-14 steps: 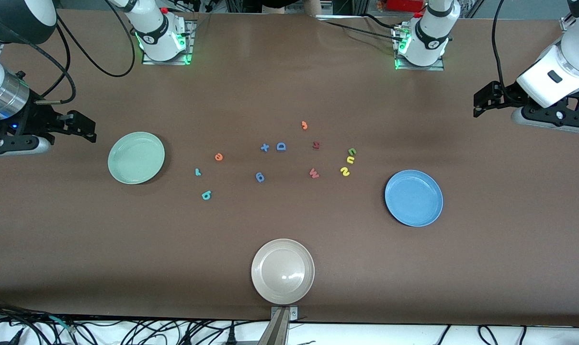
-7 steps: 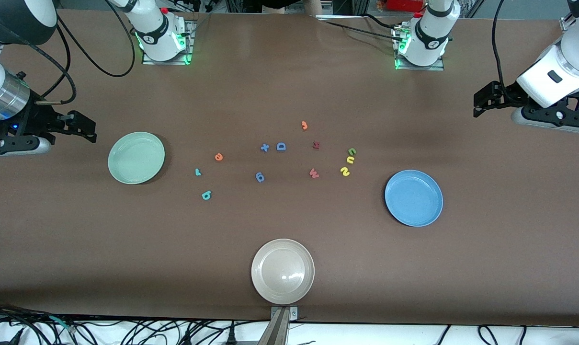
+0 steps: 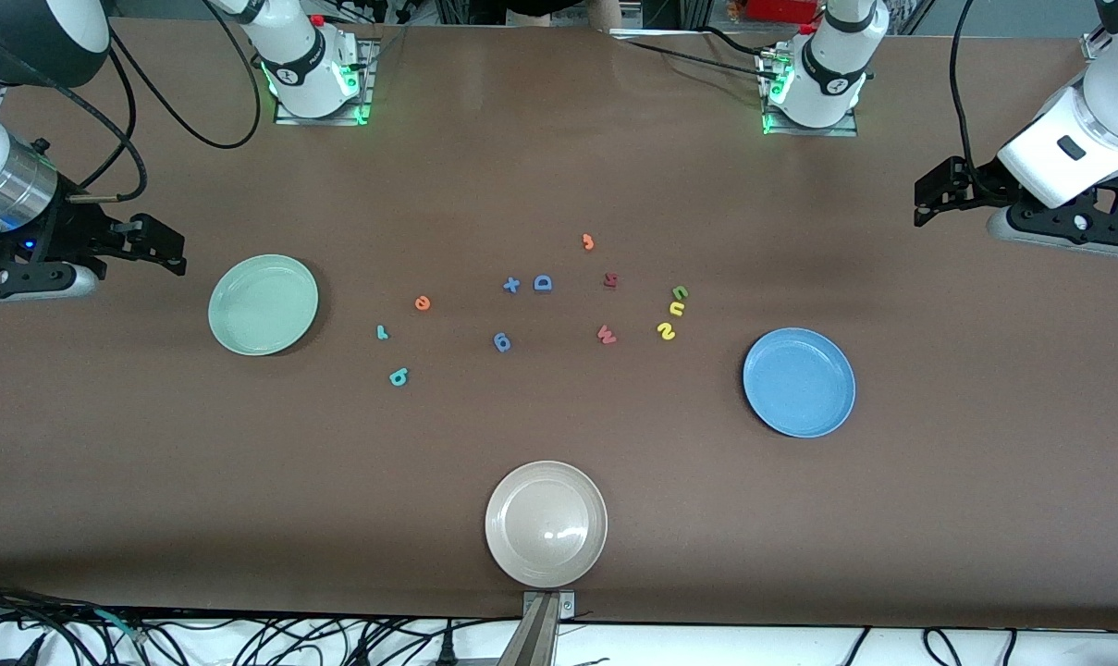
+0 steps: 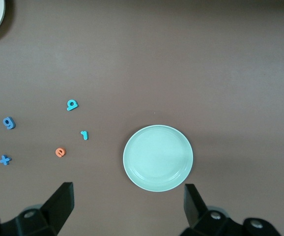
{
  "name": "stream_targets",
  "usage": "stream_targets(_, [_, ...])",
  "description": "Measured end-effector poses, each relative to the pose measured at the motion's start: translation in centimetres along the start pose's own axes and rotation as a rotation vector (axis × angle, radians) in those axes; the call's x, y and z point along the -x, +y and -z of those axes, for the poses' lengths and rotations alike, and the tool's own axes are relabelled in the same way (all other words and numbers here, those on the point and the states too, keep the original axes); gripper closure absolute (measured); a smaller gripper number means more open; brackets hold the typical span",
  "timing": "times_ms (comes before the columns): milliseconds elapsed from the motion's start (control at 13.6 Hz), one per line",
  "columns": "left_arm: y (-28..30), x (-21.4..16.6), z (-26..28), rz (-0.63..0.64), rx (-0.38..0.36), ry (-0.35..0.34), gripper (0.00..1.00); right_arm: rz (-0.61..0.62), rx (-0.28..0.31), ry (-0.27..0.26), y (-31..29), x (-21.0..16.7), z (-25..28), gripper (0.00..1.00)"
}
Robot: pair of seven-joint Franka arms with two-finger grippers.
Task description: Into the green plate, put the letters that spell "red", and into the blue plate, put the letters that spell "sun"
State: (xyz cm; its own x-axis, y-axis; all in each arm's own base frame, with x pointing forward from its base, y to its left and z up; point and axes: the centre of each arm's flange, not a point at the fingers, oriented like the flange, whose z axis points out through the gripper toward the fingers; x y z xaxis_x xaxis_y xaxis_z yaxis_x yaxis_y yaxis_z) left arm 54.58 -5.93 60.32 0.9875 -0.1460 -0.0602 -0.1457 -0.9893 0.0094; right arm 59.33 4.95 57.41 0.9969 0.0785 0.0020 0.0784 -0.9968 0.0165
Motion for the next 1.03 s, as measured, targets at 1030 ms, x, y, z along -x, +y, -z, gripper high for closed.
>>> stream_targets(1030, [0.31, -0.01, 0.00, -0.006, 0.000, 0.000, 0.00, 0.000, 0.000, 0.000, 0.02, 0.00, 0.00, 0.00])
